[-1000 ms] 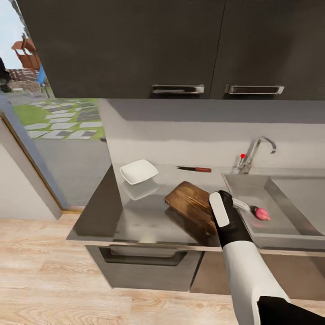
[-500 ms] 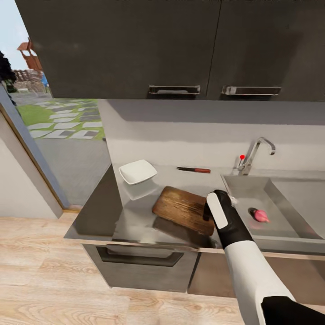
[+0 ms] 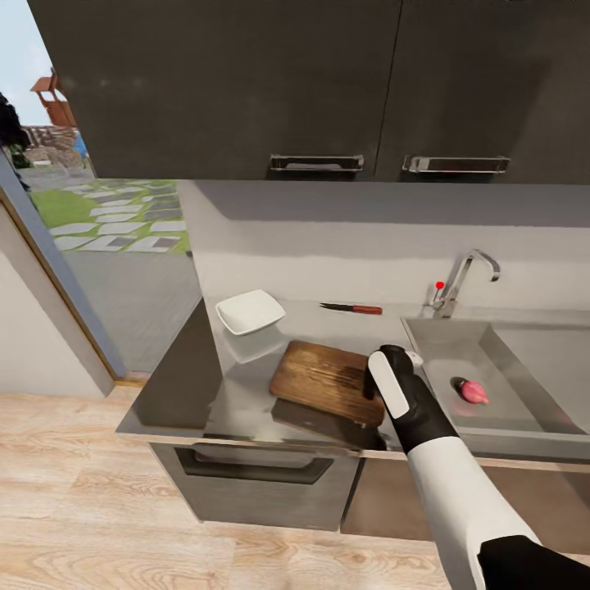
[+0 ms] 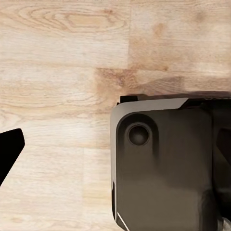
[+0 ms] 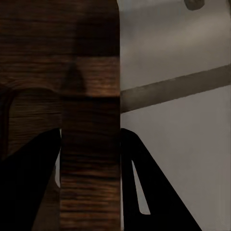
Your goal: In the kitchen, take the Vidalia onion out of the sink, dice it on the chopping board with the paring knife, put the diced onion into the bowl on the countertop, then place both the paring knife and the chopping board into the sink.
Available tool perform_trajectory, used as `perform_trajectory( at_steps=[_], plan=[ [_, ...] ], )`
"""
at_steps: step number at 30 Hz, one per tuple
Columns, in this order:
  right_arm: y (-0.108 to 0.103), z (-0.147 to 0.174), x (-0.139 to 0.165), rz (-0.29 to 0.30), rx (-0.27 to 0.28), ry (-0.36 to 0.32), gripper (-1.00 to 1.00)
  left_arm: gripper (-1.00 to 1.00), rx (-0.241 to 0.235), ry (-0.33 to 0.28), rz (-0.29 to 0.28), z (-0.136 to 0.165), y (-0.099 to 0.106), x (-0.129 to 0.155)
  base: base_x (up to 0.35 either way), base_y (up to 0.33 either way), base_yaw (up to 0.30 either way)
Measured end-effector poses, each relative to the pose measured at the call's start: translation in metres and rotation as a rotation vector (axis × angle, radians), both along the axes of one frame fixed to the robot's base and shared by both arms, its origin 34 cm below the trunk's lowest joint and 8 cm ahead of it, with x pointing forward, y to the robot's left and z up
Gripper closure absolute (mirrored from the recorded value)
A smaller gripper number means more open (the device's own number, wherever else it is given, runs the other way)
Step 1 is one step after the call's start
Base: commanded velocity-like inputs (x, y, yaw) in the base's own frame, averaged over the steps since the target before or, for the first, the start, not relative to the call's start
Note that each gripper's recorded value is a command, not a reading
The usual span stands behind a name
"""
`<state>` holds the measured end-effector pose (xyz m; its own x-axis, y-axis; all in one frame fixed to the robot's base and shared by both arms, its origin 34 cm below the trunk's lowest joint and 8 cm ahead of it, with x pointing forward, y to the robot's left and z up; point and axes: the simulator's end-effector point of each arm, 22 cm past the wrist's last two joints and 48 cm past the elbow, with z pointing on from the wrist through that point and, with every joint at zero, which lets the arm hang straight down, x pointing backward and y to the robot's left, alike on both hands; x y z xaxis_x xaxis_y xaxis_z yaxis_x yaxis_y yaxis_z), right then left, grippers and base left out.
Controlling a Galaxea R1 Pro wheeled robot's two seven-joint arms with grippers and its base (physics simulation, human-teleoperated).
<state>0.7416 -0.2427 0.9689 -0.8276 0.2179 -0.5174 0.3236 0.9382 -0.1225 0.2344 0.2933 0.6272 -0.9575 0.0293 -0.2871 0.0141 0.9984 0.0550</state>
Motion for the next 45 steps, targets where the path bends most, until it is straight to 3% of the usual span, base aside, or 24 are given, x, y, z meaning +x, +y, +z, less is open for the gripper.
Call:
perform_trajectory(
  at_steps=[13, 21, 37, 42, 45],
  plan=[
    [-0.004, 0.001, 0.000, 0.031, -0.040, 0.009, 1.00, -1.00, 0.000, -0.001, -0.001, 0.000, 0.000, 0.000, 0.000, 0.000, 0.000],
    [-0.004, 0.001, -0.001, 0.032, -0.041, 0.010, 1.00, -1.00, -0.001, -0.039, -0.002, 0.003, 0.000, 0.007, 0.027, -0.015, 0.000],
    [-0.004, 0.001, -0.001, 0.034, -0.041, 0.011, 1.00, -1.00, 0.000, -0.034, -0.001, 0.002, 0.000, 0.004, 0.214, -0.100, 0.000],
    [0.009, 0.002, 0.001, 0.086, -0.072, 0.006, 1.00, -1.00, -0.001, -0.034, -0.001, 0.002, 0.000, 0.004, 0.077, -0.033, 0.000],
    [0.019, 0.001, 0.003, 0.114, -0.050, 0.000, 1.00, -1.00, -0.001, -0.034, -0.001, 0.002, 0.000, 0.004, 0.012, -0.005, 0.000]
  ],
)
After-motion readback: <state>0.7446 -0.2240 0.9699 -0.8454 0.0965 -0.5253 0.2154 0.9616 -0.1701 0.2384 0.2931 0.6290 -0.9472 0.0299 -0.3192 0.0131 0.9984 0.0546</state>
